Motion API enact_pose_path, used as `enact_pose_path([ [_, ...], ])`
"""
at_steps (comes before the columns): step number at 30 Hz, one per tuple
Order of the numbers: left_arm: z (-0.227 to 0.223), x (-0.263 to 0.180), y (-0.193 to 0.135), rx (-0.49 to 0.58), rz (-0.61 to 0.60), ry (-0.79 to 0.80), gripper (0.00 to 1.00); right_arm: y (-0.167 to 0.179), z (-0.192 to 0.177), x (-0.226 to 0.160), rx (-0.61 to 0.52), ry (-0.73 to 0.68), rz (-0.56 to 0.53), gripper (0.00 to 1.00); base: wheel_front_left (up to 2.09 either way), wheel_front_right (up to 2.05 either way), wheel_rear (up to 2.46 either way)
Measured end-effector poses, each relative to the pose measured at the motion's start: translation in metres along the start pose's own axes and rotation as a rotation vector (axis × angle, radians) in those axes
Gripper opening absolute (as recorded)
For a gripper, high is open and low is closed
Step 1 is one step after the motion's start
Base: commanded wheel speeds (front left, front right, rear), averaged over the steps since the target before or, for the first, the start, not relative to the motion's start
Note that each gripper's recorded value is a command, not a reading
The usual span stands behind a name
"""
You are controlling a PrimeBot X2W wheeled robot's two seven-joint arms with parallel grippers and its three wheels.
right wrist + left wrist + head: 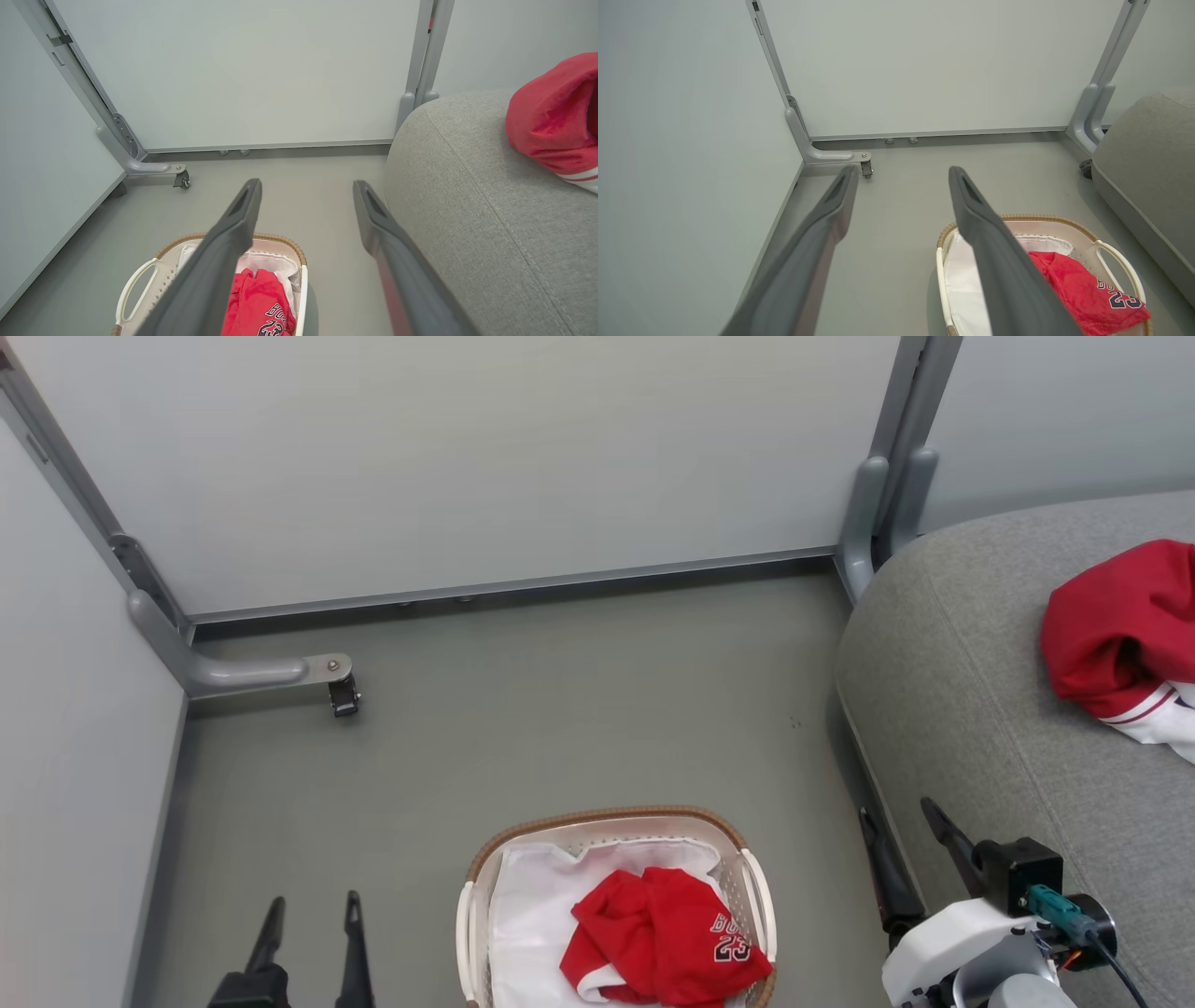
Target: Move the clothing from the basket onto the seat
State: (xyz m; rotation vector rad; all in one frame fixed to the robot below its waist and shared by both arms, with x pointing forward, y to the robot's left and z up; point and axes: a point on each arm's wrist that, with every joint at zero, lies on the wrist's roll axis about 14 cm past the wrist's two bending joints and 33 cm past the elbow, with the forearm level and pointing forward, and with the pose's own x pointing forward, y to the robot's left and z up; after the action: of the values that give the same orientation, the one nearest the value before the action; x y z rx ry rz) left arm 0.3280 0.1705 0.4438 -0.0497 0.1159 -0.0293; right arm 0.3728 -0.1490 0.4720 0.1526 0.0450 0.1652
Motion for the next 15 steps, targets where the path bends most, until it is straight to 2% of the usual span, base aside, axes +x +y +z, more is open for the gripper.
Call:
enact_pose_path([
  [6,-0.011,0.0,-0.016,-0.028,-0.052,0.038,1.0,0.0,0.0,0.002,-0.004,0.0,0.003,1.0,0.0,0.0,0.0],
  [15,-0.04,0.024,-0.072,-0.081,-0.235,0.15,1.0,-0.003,0.026,0.034,-0.009,-0.075,0.013,1.0,0.0,0.0,0.0],
])
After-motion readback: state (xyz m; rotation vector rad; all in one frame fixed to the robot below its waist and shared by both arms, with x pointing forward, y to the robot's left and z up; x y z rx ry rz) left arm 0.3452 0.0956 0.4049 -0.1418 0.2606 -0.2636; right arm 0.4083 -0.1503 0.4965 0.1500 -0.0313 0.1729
